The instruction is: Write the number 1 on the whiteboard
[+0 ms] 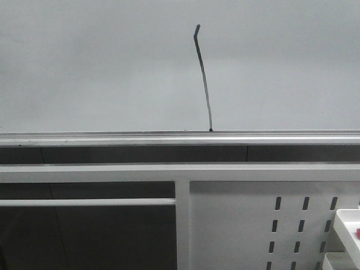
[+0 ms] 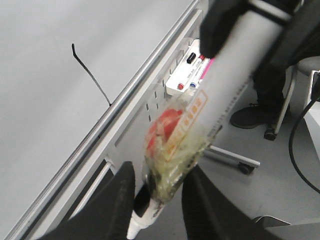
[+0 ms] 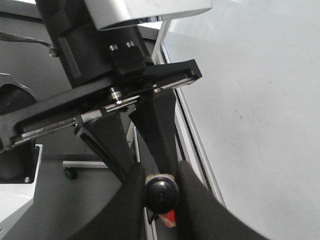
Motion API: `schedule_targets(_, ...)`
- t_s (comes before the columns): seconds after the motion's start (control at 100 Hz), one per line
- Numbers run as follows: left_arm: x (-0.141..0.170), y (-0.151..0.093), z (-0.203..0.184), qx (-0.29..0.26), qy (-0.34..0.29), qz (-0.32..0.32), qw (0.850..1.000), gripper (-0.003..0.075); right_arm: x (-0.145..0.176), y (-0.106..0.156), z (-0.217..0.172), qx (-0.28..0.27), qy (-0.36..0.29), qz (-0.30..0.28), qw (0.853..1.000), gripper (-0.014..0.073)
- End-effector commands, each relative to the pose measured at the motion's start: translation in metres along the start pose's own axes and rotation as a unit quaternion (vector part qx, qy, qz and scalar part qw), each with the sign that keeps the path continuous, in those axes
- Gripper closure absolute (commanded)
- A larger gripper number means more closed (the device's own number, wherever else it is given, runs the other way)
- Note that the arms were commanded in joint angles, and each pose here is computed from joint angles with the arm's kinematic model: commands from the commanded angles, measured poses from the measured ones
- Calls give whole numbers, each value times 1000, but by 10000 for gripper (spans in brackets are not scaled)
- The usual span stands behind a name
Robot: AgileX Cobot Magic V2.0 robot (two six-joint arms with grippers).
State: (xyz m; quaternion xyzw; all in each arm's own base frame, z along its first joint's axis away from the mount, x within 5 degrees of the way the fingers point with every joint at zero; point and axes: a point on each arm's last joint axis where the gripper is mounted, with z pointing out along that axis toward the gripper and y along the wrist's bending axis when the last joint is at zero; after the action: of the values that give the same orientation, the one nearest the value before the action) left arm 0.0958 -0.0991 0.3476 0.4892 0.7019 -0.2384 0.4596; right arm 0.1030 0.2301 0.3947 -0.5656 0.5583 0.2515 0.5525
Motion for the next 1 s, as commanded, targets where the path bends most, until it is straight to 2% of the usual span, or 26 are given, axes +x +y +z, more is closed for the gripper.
schedule_targets(0.0,-14,3,-5,-15,-40,-11,999,550,-19,-8,-9,30,-51,1,998,672)
schedule_targets(0.39,-15,4,-5,-18,-42,-11,999,715,-19,-8,-9,30,-51,1,998,672)
schedule_targets(0.61,-15,5,-5,-22,-44,-11,999,740,-18,-7,-9,22,-43,1,999,659)
schedule_targets(0.66,-15,5,-5,-23,-46,-12,999,740,-17,-6,-9,18,-38,1,999,620)
schedule_targets(0.73,-16,5,-5,-24,-52,-16,998,740,-16,-5,-9,13,-32,0,999,519)
schedule_targets(0.85,-21,7,-4,-32,-90,-51,994,740,-17,-5,-12,15,-37,-1,999,270)
schedule_targets(0.9,-22,8,-3,-35,-110,-64,991,740,-20,-6,-18,18,-43,-5,999,195)
schedule_targets(0.99,-19,10,2,-37,-146,-79,985,740,-26,-6,-34,25,-61,-9,998,130)
